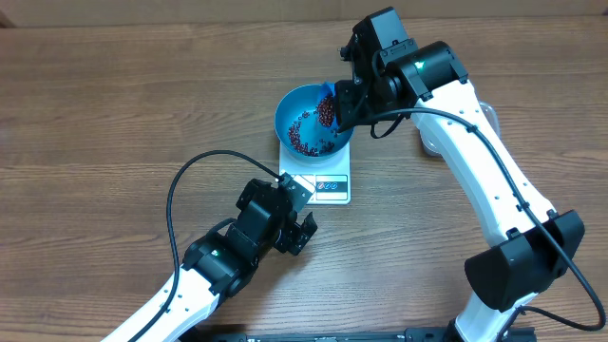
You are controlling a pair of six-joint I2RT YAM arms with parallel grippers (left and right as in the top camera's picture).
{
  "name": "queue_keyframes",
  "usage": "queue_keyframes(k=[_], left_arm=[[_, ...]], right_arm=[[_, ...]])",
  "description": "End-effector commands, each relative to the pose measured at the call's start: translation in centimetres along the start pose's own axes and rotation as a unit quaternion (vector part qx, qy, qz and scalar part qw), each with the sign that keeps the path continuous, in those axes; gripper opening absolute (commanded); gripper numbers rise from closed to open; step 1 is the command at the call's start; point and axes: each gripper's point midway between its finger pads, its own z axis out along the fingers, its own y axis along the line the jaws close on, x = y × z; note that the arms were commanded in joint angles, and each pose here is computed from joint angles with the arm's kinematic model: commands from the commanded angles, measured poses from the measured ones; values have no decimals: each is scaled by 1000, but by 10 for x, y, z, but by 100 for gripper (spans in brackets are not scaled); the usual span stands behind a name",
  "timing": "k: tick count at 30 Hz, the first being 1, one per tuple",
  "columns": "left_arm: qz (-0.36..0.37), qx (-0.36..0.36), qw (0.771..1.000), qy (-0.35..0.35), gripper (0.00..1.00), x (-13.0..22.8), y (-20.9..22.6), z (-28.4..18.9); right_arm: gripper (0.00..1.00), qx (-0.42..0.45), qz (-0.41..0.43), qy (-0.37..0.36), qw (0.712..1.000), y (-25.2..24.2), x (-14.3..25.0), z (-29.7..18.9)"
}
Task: Scoop item into bowl and weigh 150g on scale
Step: 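Tilt the blue scoop with the right gripper to pour beans into the bowl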
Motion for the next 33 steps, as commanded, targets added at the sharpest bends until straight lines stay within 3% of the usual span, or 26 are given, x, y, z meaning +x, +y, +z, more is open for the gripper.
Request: queue_keyframes(k=[1, 17, 33], left_arm=[[4, -1, 1000, -1, 99, 1, 1, -1], [4, -1, 1000, -1, 99, 1, 1, -1], [4, -1, 1000, -1, 100, 1, 1, -1]], right_arm=[[4, 2, 0, -31, 1000, 6, -10, -17], [4, 115, -70, -68, 989, 24, -2, -11], [4, 132, -79, -76, 985, 26, -2, -12]])
